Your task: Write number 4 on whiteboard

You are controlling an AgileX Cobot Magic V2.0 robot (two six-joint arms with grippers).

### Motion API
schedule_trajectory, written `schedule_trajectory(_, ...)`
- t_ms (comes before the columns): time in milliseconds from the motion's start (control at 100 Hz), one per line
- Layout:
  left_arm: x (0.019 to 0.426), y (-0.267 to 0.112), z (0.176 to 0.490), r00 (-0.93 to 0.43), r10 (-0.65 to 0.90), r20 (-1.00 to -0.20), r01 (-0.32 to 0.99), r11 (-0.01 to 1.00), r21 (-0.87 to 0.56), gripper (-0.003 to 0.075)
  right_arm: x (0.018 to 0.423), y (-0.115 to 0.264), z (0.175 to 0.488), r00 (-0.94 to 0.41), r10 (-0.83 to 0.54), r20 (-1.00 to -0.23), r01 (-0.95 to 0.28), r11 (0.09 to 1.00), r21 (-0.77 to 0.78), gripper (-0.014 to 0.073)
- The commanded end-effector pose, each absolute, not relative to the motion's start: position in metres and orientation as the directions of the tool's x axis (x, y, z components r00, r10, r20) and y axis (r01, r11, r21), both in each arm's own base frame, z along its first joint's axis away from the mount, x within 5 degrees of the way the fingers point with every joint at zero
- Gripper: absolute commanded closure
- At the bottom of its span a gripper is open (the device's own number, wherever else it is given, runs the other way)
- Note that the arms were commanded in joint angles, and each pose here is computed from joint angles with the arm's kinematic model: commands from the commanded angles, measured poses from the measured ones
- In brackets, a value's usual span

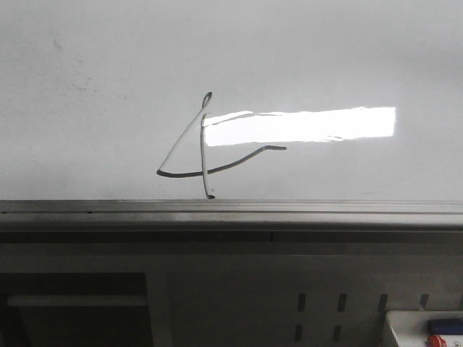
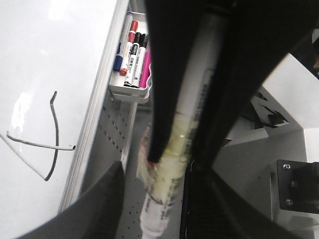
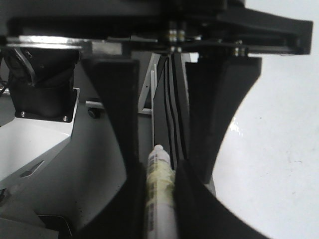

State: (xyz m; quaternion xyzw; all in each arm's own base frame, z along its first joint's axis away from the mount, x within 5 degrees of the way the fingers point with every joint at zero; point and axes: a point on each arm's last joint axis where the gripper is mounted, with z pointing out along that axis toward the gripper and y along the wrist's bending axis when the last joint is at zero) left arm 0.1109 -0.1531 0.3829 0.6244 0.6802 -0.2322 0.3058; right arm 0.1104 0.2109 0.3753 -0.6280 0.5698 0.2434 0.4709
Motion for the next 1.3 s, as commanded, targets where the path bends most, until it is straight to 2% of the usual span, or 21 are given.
schedule_trajectory(0,0.1106,-0.1564,0.3968,-0.027,0.648,-0.762,0.987,0.136,0.081,0.0428,0.1104,0.2082,0.3965,0.260,-0.407,-0.876,-0.926,0.154,-0.346,0.0640)
schedule_trajectory(290,0.1117,-0.1534,0.3917,-0.014,0.699,-0.715,0.988,0.121,0.099,0.0533,0.1117,0.2084,0.3979,0.263,-0.397,-0.879,-0.920,0.170,-0.352,0.0640)
schedule_trajectory(420,0.1123,-0.1524,0.3909,-0.009,0.709,-0.705,0.987,0.120,0.109,0.0545,0.1117,0.2084,0.3979,0.263,-0.397,-0.879,-0.920,0.171,-0.352,0.0640)
schedule_trajectory(930,0.1163,-0.1558,0.3956,-0.006,0.663,-0.749,0.979,0.158,0.132,0.0547,0.1117,0.2084,0.3979,0.263,-0.397,-0.879,-0.920,0.171,-0.352,0.0640)
schedule_trajectory(1100,0.1155,-0.1573,0.3970,-0.015,0.644,-0.765,0.980,0.160,0.115,0.0632,0.1118,0.2084,0.3981,0.262,-0.395,-0.880,-0.920,0.172,-0.351,0.0636)
schedule_trajectory(1200,0.1160,-0.1575,0.3975,-0.014,0.640,-0.768,0.979,0.164,0.119,0.0710,0.1120,0.2085,0.3985,0.261,-0.392,-0.882,-0.920,0.176,-0.350,0.0573)
schedule_trajectory(1250,0.1163,-0.1577,0.3977,-0.013,0.638,-0.770,0.979,0.167,0.121,0.0742,0.1126,0.2085,0.3991,0.262,-0.388,-0.884,-0.917,0.184,-0.353,0.0498)
schedule_trajectory(1290,0.1166,-0.1578,0.3980,-0.013,0.635,-0.772,0.978,0.170,0.123,0.0740,0.1133,0.2085,0.4000,0.264,-0.382,-0.886,-0.914,0.193,-0.356,0.0448)
